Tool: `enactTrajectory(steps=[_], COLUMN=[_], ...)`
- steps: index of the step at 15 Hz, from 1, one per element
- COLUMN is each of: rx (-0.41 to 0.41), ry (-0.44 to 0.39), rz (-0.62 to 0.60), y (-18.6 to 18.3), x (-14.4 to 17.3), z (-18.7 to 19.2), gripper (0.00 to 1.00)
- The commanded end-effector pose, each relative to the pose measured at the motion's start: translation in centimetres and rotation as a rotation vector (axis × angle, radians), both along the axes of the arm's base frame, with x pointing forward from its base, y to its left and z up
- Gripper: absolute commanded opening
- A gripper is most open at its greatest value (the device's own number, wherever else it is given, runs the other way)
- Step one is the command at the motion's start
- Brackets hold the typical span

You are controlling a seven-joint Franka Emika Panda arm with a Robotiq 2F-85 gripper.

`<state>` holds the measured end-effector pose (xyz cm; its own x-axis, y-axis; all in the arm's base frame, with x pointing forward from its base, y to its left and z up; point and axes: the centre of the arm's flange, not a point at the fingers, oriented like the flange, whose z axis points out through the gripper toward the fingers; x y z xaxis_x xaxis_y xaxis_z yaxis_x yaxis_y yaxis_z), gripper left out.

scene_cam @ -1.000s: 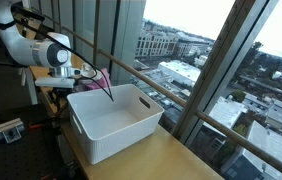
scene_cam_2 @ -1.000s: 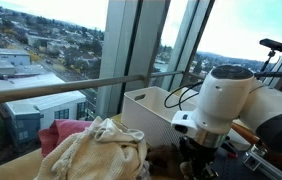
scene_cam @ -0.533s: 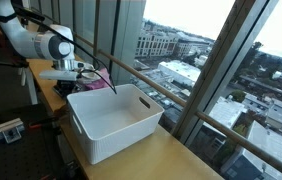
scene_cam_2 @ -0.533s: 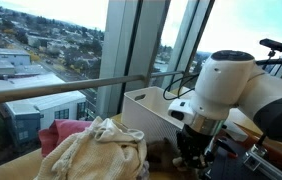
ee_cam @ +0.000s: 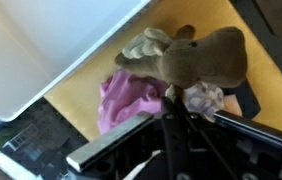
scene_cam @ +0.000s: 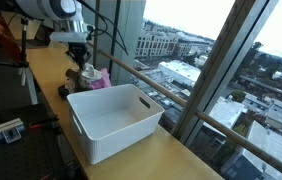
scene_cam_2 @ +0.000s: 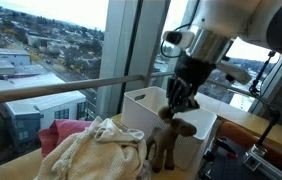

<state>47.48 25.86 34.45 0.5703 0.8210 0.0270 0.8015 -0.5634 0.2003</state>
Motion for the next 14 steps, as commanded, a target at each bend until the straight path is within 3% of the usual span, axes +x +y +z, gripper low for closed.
enactTrajectory(steps=[1,5,9,10,11,13,14], rx=[0.025,0.033,0.037,0.035,0.029,0.018,0.014], ry=[-0.089,-0.192,-0.238,-0.234,-0.226,-0.195,-0.175], rz=[-0.027,-0.101,-0.191,-0.210,-0.227,-0.247,-0.252], y=[-0.9,-5.9,-13.5,-14.7,-15.7,-16.7,-17.1], x=[3.3,7.0,9.3,9.3,9.2,8.6,8.2], z=[9.4,17.8,20.3,19.6,18.8,16.3,15.1], gripper=[0.01,0.01,0.01,0.08,0.31,0.34,0.41])
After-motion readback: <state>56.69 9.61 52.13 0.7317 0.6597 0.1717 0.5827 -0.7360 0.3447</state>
